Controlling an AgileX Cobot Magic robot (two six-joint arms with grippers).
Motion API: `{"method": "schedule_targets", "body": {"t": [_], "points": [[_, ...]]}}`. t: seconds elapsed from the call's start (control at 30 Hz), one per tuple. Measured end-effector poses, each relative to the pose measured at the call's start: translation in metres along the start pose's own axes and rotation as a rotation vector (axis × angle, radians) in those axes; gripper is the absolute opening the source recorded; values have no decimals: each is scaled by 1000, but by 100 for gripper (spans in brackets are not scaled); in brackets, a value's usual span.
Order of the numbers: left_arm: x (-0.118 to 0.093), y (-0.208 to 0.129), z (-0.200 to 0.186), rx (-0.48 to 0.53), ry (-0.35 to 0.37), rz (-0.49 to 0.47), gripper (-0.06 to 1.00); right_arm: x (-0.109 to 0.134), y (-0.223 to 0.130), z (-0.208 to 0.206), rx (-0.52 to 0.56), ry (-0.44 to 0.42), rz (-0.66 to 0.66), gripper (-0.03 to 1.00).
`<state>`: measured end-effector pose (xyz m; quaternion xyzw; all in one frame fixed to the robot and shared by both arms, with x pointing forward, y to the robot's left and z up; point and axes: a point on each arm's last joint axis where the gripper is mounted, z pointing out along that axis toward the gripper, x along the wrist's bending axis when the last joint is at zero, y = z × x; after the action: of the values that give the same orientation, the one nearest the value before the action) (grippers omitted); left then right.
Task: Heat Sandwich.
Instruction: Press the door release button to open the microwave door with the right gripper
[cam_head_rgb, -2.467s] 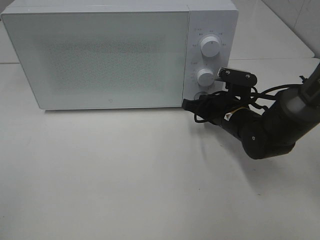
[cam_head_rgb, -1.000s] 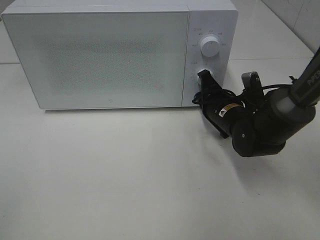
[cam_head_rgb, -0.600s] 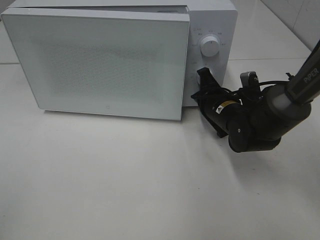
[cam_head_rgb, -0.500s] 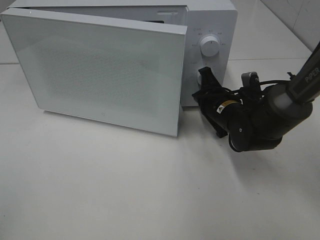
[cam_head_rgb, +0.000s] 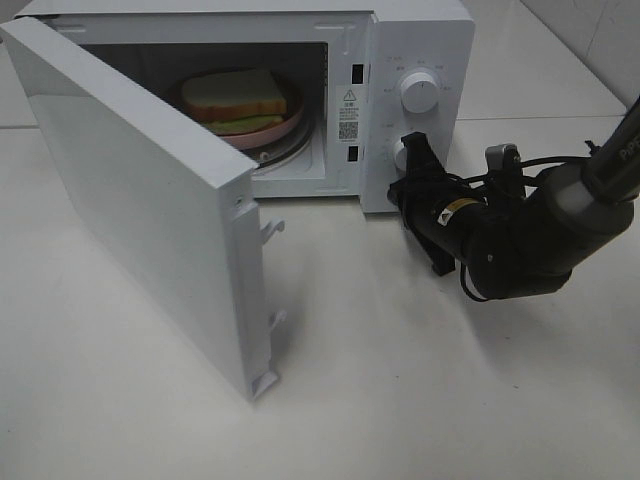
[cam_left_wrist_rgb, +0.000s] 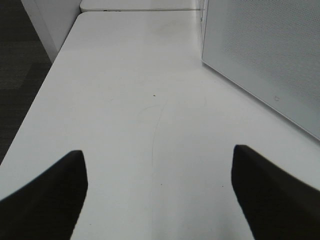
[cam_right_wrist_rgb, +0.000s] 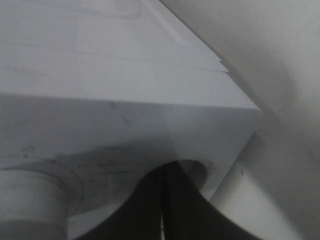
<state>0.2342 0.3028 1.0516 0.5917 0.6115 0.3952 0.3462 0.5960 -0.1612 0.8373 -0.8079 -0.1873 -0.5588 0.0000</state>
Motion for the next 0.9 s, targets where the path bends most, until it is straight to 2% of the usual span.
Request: {"method": "schedule_targets", "body": {"t": [0.43, 0.57, 0.63, 0.9], "points": [[0, 0, 0, 0, 0, 0, 73, 0, 0, 0, 3, 1, 2, 2], [0, 0, 0, 0, 0, 0, 73, 0, 0, 1, 15, -38, 14, 2], [0, 0, 0, 0, 0, 0, 73, 1, 0, 2, 27, -86, 26, 2], [0, 0, 0, 0, 0, 0, 73, 2, 0, 2, 26, -89, 33, 2]]}}
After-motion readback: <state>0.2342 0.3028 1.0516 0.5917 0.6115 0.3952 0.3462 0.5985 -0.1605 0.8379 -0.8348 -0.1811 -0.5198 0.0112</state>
